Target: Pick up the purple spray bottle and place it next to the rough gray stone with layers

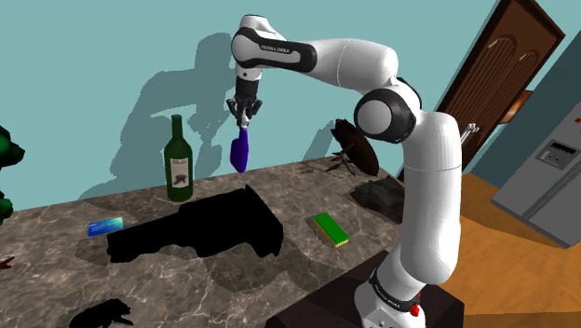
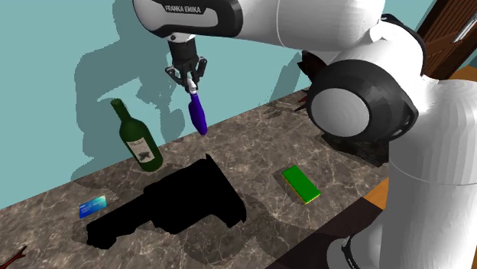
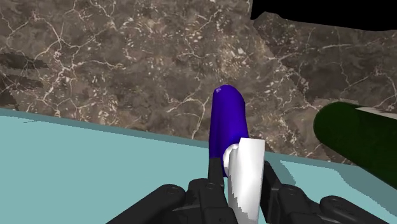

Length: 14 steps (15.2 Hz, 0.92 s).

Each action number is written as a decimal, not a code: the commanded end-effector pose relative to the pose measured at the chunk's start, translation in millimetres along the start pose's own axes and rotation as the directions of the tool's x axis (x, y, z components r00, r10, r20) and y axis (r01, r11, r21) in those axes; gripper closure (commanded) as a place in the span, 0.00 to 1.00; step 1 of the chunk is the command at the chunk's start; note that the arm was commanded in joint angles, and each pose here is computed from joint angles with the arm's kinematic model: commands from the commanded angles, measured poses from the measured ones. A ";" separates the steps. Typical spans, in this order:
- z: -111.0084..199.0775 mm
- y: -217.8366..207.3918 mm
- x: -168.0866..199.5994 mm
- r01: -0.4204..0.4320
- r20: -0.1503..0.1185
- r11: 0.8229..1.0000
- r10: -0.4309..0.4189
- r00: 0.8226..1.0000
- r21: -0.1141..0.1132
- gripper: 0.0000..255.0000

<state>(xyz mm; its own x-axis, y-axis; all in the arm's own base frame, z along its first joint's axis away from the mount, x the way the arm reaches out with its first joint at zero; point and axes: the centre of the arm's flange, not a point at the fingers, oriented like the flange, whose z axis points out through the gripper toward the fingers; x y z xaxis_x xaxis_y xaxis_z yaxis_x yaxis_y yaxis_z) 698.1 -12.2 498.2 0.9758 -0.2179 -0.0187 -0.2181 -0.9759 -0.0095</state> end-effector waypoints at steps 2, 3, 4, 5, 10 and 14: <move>-16.1 -0.2 0.2 0.000 0.000 1.000 0.000 1.000 0.000 1.00; -21.4 -0.2 0.1 0.000 0.000 1.000 0.000 1.000 0.000 1.00; -22.2 -0.2 0.1 0.000 0.000 1.000 0.000 1.000 0.000 1.00; -28.0 8.7 -7.8 0.000 0.000 1.000 0.000 1.000 0.000 1.00; -56.8 53.0 -47.3 0.000 0.000 1.000 0.000 1.000 0.000 1.00; -79.8 88.5 -78.9 0.000 0.000 1.000 0.000 1.000 0.000 1.00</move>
<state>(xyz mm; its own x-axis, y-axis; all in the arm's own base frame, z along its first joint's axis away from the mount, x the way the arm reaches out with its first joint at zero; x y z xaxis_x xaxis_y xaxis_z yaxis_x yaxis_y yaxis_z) 609.4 -76.0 571.3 0.9757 -0.2184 -0.0185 -0.2186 -0.9758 -0.0096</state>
